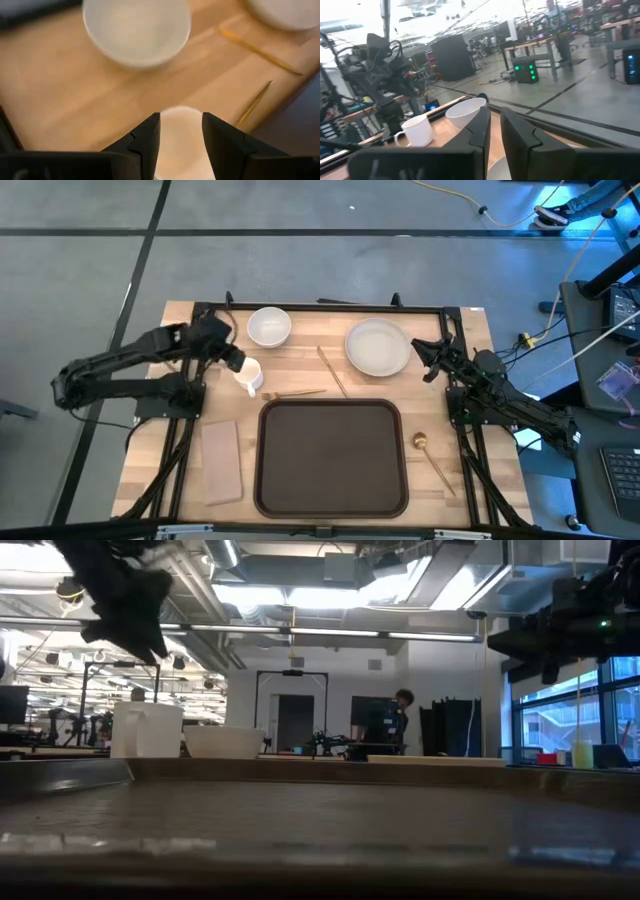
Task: Set up tray
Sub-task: Put the white mug on the black serving tray
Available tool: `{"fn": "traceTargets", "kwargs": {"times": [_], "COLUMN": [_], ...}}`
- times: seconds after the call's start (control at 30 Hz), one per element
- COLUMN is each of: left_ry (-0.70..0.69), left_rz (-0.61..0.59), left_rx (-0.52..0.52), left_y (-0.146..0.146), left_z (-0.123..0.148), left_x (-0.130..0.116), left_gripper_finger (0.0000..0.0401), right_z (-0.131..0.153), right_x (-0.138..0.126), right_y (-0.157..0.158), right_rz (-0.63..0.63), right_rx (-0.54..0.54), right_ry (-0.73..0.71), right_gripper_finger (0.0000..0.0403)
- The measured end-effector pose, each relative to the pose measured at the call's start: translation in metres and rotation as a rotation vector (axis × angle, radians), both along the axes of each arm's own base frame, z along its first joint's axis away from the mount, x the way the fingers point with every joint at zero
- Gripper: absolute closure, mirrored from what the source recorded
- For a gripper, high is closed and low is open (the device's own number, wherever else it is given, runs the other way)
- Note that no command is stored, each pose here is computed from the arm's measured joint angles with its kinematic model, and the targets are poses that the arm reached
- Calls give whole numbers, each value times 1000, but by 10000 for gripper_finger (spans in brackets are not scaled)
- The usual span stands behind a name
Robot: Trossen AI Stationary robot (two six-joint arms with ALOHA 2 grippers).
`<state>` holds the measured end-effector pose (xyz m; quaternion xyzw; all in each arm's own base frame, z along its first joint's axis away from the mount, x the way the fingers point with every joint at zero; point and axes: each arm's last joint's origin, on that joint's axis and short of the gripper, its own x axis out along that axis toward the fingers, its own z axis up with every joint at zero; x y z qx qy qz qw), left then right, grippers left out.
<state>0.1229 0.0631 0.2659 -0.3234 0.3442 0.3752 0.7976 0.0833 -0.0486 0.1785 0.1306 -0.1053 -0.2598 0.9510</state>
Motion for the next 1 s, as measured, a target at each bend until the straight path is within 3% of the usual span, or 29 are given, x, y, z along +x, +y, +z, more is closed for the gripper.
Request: {"fn": "traceTargets", "kwargs": {"times": [0.23,0.53,0.87,1.0], "left_ry": [187,279,357,384], "left_rz": [143,197,177,165], "left_rx": [-210,-339,-350,-361], "left_y": [14,29,40,44], "left_z": [-27,-47,-57,-62], "left_x": [25,33,34,34], "left_gripper_finger": [262,262,264,286], "right_z": [0,0,0,0], "right_x": [0,0,0,0], "right_y": [-1,-1,-1,-1], "right_rz": [-22,-22,-22,-22], "right_rx": [5,7,6,6], "right_ry": [-5,-6,-5,-5], "right_gripper_finger": [356,356,356,356]}}
